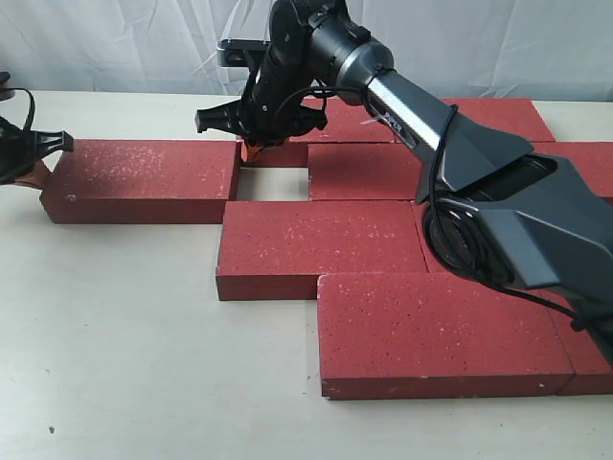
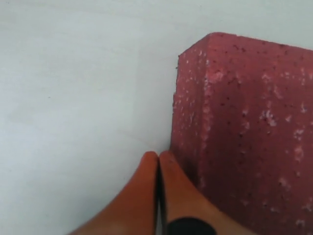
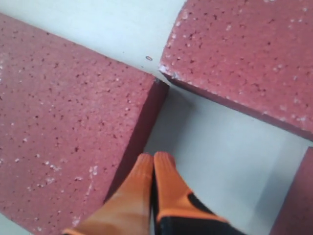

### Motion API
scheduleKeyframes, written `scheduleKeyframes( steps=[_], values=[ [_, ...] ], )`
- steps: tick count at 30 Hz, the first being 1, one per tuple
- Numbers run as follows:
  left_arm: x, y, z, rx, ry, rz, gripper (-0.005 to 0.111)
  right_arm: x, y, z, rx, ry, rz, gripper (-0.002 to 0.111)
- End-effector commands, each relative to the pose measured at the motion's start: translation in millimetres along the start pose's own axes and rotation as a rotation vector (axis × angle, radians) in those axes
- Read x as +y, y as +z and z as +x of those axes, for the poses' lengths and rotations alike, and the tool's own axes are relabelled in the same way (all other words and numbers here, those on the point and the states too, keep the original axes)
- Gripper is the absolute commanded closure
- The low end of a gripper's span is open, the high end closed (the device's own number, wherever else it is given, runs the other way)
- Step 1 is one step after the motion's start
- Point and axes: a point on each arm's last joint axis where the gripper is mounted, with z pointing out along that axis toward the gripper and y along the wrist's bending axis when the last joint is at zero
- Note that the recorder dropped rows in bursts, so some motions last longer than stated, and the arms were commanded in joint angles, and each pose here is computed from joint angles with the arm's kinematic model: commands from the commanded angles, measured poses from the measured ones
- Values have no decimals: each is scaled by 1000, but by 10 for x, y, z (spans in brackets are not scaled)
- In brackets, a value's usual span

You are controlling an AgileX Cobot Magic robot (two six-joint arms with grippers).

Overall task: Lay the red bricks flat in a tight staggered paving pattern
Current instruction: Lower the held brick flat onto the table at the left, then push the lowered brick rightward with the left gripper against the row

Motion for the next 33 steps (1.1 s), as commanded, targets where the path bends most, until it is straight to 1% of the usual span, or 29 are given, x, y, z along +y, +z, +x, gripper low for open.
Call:
scheduleKeyframes(
  steps=[1, 6, 10, 15, 18, 19, 23, 28, 33],
  values=[
    [82, -50, -28, -18, 31, -40, 107, -51, -65, -33, -15, -5, 32, 109],
    [87, -38, -32, -24, 13, -33, 107, -49, -65, -34, -16, -4, 30, 109],
    [-15, 82, 15, 8, -2, 1, 107, -45, -66, -48, -31, -2, 25, 109],
    [-207, 257, 104, 65, 34, 27, 107, -43, -66, -60, -45, 0, 23, 109],
    [-301, 298, 124, 72, 79, 36, 107, -43, -66, -60, -45, 0, 23, 109],
    [-322, 302, 127, 73, 93, 40, 107, -43, -66, -60, -45, 0, 23, 109],
    [-350, 301, 120, 66, 56, 70, 107, -44, -66, -60, -45, 0, 25, 109],
    [-410, 296, 109, 52, 62, 136, 107, -39, -66, -68, -53, 3, 19, 109],
    [-499, 321, 129, 60, 73, 148, 107, -33, -67, -84, -71, 15, 12, 109]
  ],
)
